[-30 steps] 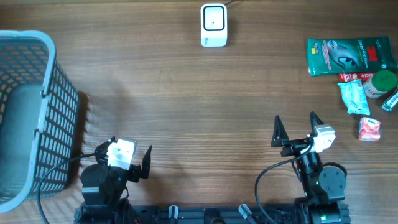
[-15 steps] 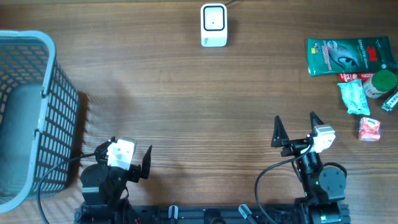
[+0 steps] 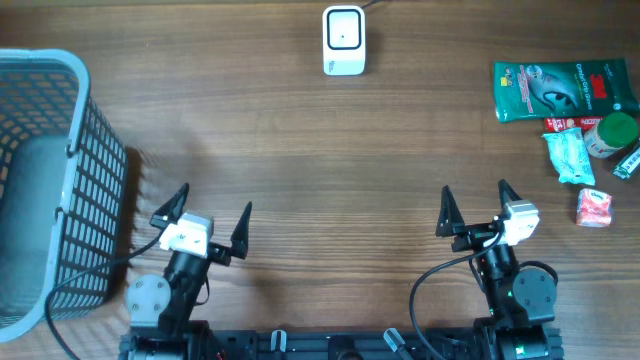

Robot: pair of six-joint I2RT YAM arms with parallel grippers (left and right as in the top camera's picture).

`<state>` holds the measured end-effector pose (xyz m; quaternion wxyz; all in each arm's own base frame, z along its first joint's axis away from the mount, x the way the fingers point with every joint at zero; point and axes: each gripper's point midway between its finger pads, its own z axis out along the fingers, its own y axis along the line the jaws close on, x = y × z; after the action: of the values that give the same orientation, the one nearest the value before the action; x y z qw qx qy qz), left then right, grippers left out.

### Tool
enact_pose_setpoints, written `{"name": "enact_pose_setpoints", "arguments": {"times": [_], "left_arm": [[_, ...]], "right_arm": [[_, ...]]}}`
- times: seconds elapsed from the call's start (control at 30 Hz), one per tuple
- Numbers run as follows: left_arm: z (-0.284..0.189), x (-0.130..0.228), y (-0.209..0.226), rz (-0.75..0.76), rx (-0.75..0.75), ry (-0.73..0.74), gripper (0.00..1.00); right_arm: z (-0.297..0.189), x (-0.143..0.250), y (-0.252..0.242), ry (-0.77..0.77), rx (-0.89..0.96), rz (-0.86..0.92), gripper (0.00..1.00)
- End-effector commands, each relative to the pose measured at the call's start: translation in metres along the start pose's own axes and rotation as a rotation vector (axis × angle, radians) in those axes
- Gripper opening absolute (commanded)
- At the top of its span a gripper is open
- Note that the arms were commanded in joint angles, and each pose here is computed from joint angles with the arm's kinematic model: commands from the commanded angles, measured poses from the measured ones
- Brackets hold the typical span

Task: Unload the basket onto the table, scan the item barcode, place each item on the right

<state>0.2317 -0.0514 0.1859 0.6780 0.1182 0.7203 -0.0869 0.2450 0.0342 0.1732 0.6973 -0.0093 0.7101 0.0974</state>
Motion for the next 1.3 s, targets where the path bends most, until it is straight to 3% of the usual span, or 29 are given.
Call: {"name": "enact_pose_setpoints", "arguments": {"times": [0.0, 0.43, 1.27], "left_arm": [[0.004, 0.021, 0.002, -0.036, -0.015, 0.033, 1.0], [0.005, 0.03, 0.036, -0.189, -0.208, -0.001, 1.0], [0.003, 0.03, 0.044, -0.179, -0.243, -0.005, 1.0]], "right_arm": [[-0.001, -0.003, -0.002, -0.015, 0.016, -0.019, 1.0], [-0.001, -0.003, -0.002, -0.015, 0.016, -0.018, 1.0], [-0.001, -0.003, -0.002, -0.015, 0.016, -0.018, 1.0]]}}
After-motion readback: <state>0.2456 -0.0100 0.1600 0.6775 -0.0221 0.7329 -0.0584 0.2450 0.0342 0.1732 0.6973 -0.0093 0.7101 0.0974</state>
